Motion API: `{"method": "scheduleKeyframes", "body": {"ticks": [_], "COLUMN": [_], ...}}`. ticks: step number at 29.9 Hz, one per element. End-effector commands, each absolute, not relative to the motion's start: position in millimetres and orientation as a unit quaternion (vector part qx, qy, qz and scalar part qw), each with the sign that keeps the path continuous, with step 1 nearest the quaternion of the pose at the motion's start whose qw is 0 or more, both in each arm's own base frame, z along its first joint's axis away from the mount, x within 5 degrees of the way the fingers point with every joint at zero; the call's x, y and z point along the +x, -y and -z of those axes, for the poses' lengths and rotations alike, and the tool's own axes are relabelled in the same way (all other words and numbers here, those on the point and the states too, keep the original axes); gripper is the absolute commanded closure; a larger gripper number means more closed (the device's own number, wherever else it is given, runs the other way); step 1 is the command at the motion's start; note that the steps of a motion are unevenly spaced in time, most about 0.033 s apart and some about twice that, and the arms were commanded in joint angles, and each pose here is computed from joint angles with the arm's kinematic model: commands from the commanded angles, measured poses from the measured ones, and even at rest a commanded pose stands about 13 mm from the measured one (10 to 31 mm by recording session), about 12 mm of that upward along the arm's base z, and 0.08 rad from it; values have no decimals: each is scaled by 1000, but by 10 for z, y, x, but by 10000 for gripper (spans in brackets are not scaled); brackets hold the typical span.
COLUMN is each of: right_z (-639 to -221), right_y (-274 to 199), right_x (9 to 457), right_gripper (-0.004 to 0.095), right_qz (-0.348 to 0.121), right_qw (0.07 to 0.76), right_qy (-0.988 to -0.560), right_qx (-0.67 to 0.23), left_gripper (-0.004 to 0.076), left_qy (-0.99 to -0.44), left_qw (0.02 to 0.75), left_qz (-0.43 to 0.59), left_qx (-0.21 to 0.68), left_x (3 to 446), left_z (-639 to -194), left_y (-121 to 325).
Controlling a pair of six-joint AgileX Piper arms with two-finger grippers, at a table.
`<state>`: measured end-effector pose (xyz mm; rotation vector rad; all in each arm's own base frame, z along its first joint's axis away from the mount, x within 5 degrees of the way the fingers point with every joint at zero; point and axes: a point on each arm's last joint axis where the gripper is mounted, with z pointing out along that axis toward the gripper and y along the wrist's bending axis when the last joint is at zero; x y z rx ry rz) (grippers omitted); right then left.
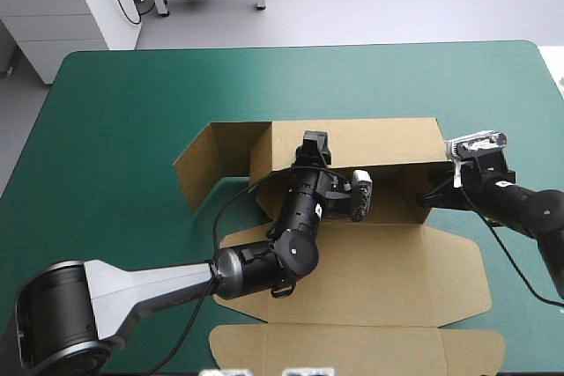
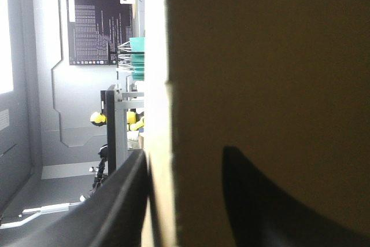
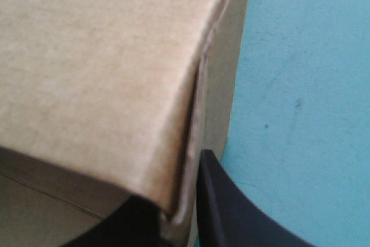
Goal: Fold the box
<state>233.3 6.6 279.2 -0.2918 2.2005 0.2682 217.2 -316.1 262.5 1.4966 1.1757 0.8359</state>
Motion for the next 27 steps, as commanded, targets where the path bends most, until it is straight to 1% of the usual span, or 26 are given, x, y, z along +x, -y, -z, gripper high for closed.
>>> {"method": "scheduleKeyframes", "body": {"ticks": [1,3,7,13,24,25,27], "right_z": [-2848,-2793,-2676,-2593,-2808,-2821,-2839], "right_y": [-39,-31,-9,10,11,9,3], "right_x": [2395,2435,2529,2640,2785,2788,2791], "right_gripper": [907,907,907,907,907,907,907], "right_qz": [-104,-107,-108,-109,-122,-123,-128], "right_qw": [456,447,429,416,434,435,434], "right_qy": [-879,-884,-894,-900,-890,-890,-890], "right_qx": [-94,-85,-75,-69,-60,-60,-58], "left_gripper": [289,306,374,377,381,405,536], "left_qy": [-491,-489,-487,-488,-475,-478,-483], "left_qw": [535,536,543,581,645,649,659], "left_qz": [-345,-345,-361,-331,-321,-325,-323], "left_qx": [595,595,581,561,506,494,478], "left_x": [2138,2106,2006,1771,1115,1061,995], "left_z": [-2836,-2839,-2894,-3105,-3577,-3631,-3748], "left_y": [3138,3156,3170,3183,3077,3034,2941]}}
